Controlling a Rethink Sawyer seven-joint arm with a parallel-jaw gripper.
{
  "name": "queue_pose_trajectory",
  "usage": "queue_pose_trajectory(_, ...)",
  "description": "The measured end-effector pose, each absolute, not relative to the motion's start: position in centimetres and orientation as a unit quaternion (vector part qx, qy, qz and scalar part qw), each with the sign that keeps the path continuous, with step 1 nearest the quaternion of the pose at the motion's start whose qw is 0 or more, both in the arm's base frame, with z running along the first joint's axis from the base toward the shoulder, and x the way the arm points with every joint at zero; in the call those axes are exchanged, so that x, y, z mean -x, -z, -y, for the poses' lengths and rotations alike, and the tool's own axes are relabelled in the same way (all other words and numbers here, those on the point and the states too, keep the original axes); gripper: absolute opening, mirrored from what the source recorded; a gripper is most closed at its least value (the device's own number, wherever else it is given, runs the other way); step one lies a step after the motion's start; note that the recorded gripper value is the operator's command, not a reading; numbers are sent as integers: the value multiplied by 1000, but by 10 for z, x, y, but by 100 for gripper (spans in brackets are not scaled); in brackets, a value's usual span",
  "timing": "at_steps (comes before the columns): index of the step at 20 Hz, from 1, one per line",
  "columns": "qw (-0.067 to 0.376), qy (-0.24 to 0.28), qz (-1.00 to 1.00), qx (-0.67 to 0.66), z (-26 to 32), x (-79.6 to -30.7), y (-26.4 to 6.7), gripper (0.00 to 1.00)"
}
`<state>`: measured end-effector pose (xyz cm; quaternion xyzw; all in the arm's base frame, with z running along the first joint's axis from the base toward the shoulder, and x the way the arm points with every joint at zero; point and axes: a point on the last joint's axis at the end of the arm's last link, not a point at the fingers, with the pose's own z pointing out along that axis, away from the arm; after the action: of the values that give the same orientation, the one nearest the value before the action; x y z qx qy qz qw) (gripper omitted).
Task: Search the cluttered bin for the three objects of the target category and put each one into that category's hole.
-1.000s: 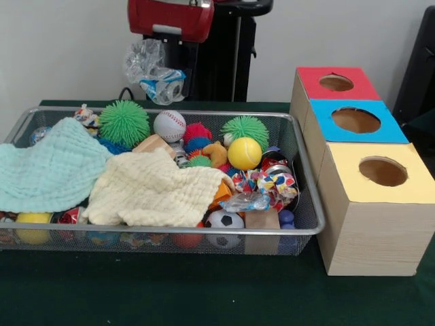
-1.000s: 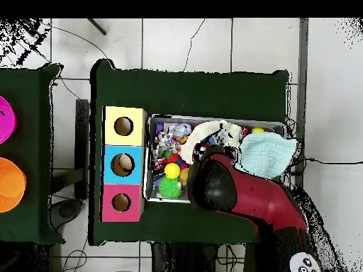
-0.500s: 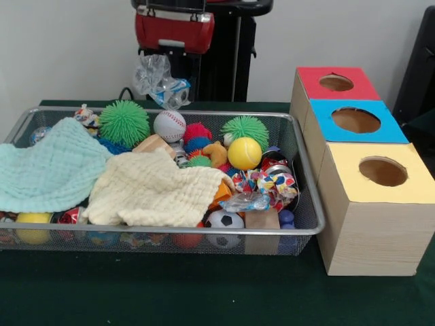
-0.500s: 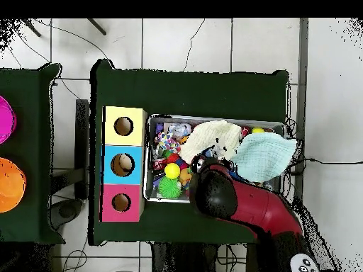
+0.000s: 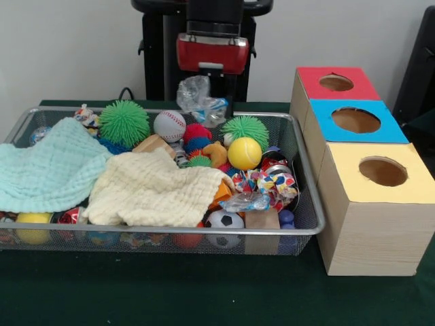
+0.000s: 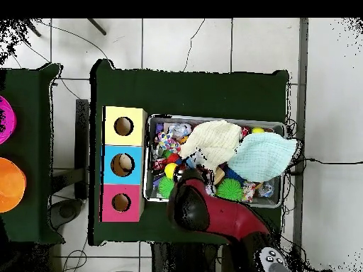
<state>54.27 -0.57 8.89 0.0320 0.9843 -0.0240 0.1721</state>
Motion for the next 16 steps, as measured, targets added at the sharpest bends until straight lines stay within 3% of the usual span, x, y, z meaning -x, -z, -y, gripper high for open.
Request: queue_pose_trajectory(16, 147, 9, -989, -25, -32, -515, -77, 0)
